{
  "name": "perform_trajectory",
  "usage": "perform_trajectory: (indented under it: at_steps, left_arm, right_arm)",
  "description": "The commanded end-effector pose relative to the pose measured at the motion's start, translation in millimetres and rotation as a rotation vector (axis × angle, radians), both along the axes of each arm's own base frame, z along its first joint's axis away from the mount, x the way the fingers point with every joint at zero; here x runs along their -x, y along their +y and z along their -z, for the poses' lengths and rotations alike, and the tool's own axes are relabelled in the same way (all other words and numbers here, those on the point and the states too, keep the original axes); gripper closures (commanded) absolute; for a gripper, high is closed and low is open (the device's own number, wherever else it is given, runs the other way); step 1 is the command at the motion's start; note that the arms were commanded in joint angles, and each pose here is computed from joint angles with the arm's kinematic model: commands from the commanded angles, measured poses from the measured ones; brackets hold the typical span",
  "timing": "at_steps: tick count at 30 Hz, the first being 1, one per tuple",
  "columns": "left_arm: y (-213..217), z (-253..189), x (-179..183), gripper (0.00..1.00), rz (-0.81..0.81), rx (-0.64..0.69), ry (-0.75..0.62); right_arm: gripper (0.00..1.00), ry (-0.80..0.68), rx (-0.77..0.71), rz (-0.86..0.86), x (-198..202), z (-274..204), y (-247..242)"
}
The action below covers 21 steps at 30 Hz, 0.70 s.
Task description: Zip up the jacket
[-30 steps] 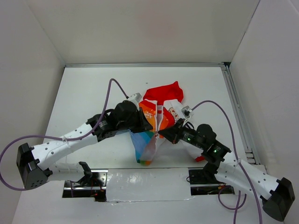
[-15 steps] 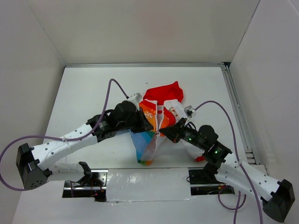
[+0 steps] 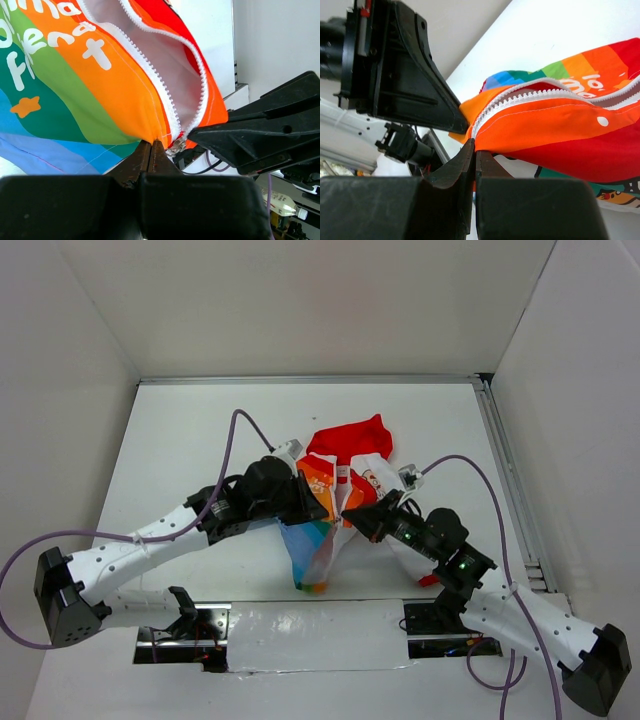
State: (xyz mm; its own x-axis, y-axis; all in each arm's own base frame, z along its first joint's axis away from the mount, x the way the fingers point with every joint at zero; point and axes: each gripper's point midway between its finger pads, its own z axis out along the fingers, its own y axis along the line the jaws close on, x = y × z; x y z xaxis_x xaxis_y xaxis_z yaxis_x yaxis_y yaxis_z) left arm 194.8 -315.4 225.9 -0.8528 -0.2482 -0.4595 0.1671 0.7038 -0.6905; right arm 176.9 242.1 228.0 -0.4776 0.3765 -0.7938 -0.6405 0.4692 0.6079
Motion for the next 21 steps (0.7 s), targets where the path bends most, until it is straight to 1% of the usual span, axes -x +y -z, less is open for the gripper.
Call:
perform_trajectory:
  at_steps: [1,6,10,14,21]
  left_arm:
    - [-3.7,-17.3,3.8,1.0,0.023,0.07,-0.027]
    - [-4.7,-12.5,7.0,1.0,0.037,0.067,-0.015]
    - [-9.5,-16.0,8.7,1.0,0.072,0.086,-0.035]
    - [-8.2,-17.4,7.9,1.0,0.055,0.087,-0.026]
    - [0.3,-20.1,6.3,1.0,0.024,0.069,-0.036]
  right_arm:
    - [0.96,-0.063,-0.109,0.047,-5.6,-29.6,-3.4]
    - [0.95,-0.064,-0.168,0.098,-10.3,-38.3,-10.6]
    - [0.95,-0.058,-0.134,0.068,-9.9,-35.6,-4.0]
    - [0.95,-0.05,-0.105,0.01,-4.7,-30.4,4.8]
    - [0.94,-0.03,-0.063,-0.042,8.3,-18.4,4.8]
